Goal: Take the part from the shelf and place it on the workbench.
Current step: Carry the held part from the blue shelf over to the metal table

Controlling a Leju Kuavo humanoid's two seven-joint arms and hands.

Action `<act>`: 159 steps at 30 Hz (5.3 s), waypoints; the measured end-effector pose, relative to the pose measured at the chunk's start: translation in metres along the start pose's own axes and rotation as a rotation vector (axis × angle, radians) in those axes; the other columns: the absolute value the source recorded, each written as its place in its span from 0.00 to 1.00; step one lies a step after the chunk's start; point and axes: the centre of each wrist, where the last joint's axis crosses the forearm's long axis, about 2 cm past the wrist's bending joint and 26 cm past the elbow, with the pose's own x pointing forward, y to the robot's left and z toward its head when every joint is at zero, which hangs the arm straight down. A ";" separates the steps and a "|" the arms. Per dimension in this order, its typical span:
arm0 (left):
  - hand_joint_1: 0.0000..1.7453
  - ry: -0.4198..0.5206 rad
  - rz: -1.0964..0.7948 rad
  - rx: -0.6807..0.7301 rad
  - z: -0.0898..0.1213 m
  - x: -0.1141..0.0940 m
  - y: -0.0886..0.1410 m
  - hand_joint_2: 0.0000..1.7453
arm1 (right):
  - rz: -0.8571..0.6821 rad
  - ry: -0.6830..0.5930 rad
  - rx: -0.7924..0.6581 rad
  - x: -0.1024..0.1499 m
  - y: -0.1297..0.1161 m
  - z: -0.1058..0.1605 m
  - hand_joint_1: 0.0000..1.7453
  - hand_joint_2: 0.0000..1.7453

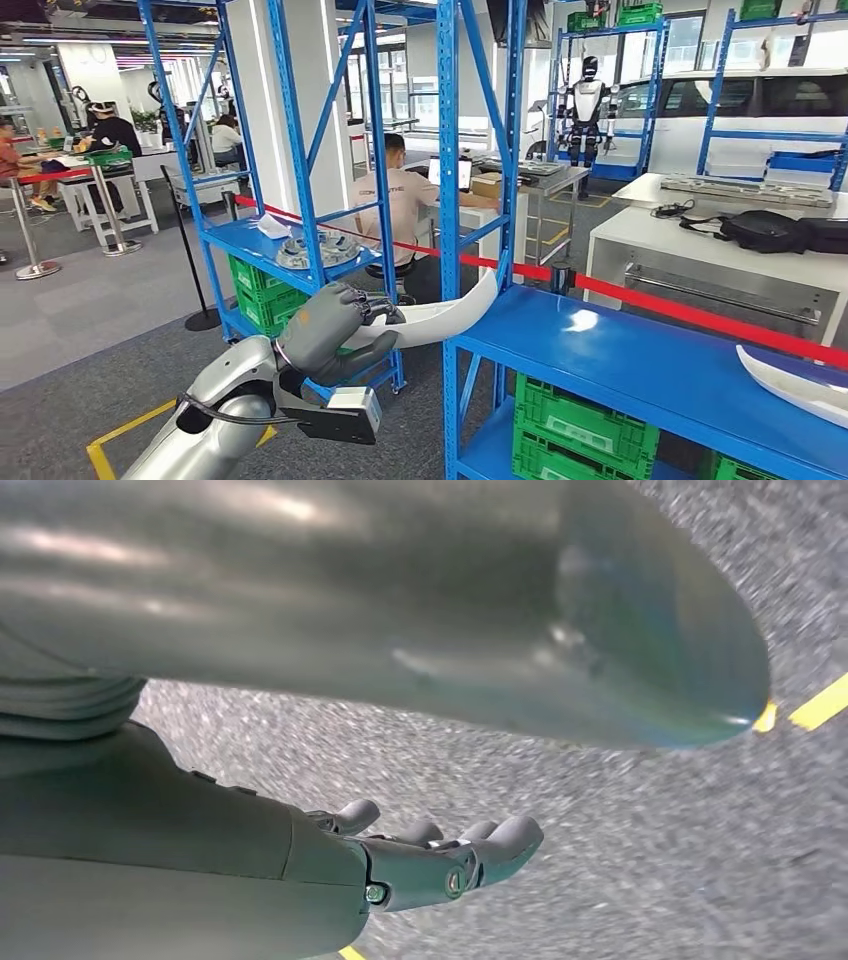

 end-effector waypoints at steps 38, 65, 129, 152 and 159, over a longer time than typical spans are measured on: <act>1.00 0.002 0.060 0.028 -0.022 0.012 0.011 1.00 | -0.015 0.043 0.014 -0.017 0.005 0.005 0.00 0.00; 1.00 -0.104 0.093 0.007 -0.026 0.021 -0.020 1.00 | -0.169 0.075 -0.080 -0.036 0.013 0.012 0.00 0.00; 1.00 0.056 0.113 -0.017 0.028 -0.022 -0.050 1.00 | -0.534 0.199 0.219 -0.030 -0.004 0.009 0.00 0.00; 1.00 0.074 0.138 -0.045 0.028 -0.017 -0.063 1.00 | -0.482 0.261 0.375 -0.030 0.008 0.011 0.00 0.00; 1.00 0.056 0.142 -0.046 0.018 -0.012 -0.063 1.00 | -0.458 0.269 0.543 -0.022 0.030 0.012 0.00 0.00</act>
